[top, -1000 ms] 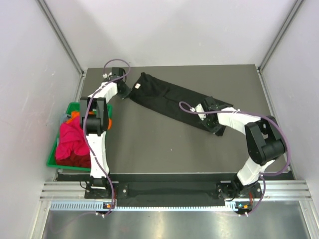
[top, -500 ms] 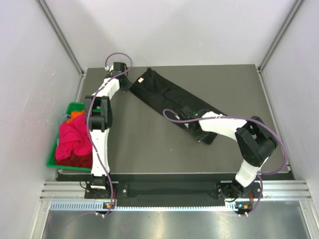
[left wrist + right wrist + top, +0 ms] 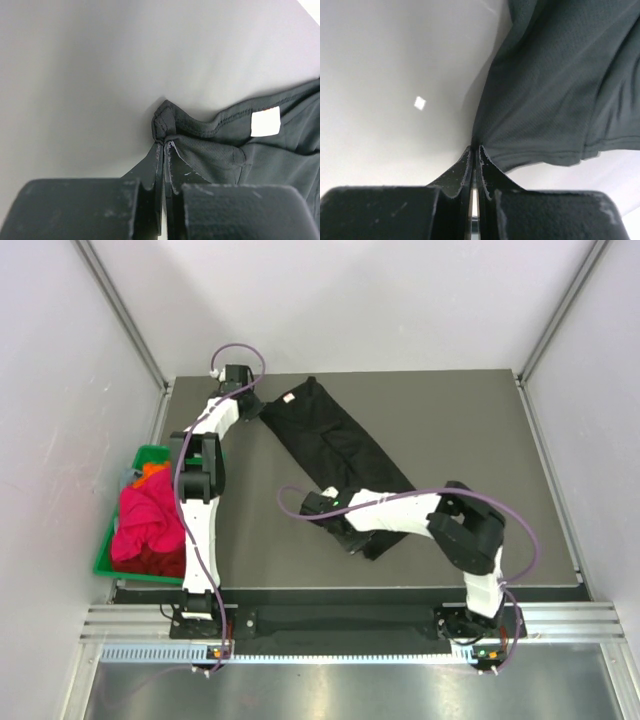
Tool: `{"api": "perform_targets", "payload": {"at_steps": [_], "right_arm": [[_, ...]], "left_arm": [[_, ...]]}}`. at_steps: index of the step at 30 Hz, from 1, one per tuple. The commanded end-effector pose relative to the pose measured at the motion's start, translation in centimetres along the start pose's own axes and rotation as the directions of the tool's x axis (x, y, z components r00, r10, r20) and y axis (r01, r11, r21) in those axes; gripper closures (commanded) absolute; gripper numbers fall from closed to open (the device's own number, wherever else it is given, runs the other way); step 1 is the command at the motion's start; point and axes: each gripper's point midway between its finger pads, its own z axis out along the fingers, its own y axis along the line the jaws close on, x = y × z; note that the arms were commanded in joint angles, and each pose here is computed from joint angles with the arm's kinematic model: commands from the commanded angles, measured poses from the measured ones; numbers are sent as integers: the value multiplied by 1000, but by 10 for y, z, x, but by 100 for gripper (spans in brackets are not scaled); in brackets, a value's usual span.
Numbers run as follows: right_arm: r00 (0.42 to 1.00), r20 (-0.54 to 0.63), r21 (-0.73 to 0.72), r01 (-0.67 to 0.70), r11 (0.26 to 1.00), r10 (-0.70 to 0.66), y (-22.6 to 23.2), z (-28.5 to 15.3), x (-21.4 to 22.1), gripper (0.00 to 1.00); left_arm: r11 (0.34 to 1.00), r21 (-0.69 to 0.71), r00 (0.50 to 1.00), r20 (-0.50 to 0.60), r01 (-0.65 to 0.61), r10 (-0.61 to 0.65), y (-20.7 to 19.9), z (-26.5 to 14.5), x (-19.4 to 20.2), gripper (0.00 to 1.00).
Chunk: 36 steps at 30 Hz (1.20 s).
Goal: Fold and stack the t-shirts
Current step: Fold the tshirt
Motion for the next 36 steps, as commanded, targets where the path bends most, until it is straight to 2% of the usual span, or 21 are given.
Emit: {"api": "perform_targets", "payload": {"at_steps": [1, 3, 10, 16, 22, 26, 29, 32, 36], "right_arm": [[989, -27, 73, -142, 987, 144, 17, 3, -1, 100], [986, -54, 81, -152, 985, 157, 25, 6, -2, 100], [968, -30, 9, -251, 968, 251, 47, -11, -12, 100], [961, -15, -2, -276, 961, 276, 60, -19, -16, 100], [942, 20, -51, -333, 942, 334, 75, -28, -36, 99], [936, 40, -75, -345, 936, 348, 72, -38, -41, 84], [936, 51, -103, -342, 934, 348, 68, -48, -42, 76], [930, 73, -144, -348, 926, 361, 63, -62, -45, 68], [915, 115, -199, -359, 912, 386, 50, -84, -48, 66]], "left_arm": [[996, 94, 997, 83, -11, 3, -17, 11, -25, 100], [994, 108, 997, 79, -14, 5, -20, 14, -24, 100], [982, 187, 995, 102, -27, 8, -35, 22, -31, 100], [979, 206, 991, 128, -4, -23, -43, 23, -42, 100], [991, 134, 988, 151, -29, 8, -32, 15, -50, 100], [986, 164, 995, 103, -29, 12, -36, -1, -51, 65], [987, 157, 997, 69, -31, 20, -36, -18, -50, 50], [987, 159, 999, 49, -29, 22, -37, -38, -46, 48], [989, 138, 996, 74, -53, 44, -37, -76, -53, 46]]}}
